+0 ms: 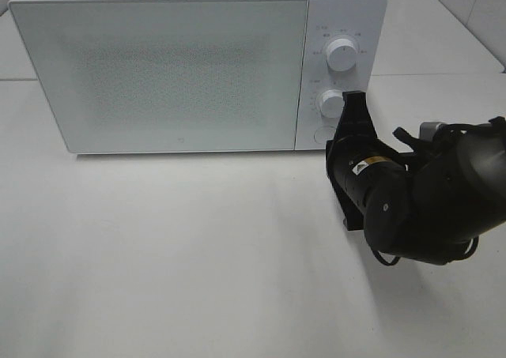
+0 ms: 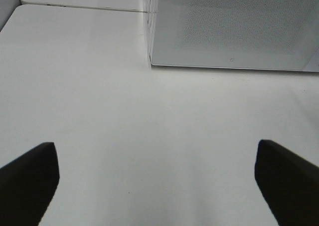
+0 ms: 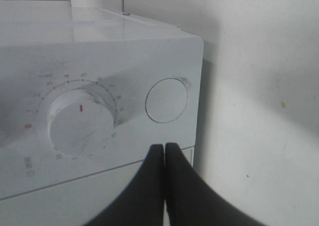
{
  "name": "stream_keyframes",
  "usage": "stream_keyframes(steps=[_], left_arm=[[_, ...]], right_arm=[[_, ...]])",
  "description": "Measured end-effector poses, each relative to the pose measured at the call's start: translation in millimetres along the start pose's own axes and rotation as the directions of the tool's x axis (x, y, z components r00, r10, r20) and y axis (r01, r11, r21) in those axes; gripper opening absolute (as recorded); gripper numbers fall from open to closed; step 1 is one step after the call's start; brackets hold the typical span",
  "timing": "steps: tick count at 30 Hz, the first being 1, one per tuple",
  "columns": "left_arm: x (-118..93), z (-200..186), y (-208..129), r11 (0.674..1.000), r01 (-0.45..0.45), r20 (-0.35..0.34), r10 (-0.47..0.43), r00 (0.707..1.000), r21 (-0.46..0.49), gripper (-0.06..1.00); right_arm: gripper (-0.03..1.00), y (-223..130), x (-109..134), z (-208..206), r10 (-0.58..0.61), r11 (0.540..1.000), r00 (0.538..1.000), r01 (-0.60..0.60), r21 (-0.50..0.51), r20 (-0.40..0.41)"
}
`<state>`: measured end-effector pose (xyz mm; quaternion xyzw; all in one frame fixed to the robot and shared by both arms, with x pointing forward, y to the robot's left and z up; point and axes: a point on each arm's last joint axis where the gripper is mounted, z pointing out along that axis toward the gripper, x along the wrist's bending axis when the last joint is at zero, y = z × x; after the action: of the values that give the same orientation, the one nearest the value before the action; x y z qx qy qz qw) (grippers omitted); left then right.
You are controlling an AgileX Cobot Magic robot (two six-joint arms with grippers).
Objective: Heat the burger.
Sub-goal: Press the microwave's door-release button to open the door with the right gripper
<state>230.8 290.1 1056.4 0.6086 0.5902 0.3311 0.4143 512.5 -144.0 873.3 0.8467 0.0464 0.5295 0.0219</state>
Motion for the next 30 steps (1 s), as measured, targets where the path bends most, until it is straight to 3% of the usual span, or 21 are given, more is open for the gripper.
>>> stream_keyframes(steps=[7, 30], left_arm=[[0.0, 0.0, 0.0, 1.000, 0.000, 0.000, 0.000, 1.000, 0.000, 0.99], [0.0, 0.0, 0.0, 1.000, 0.000, 0.000, 0.000, 1.000, 0.000, 0.99]], right_arm=[[0.02, -3.9, 7.2, 12.3, 0.012, 1.000, 1.000, -0.012, 0.002, -0.017], [0.02, -1.3, -0.9, 52.9, 0.040, 0.998, 0.999, -0.038, -0.041, 0.030]])
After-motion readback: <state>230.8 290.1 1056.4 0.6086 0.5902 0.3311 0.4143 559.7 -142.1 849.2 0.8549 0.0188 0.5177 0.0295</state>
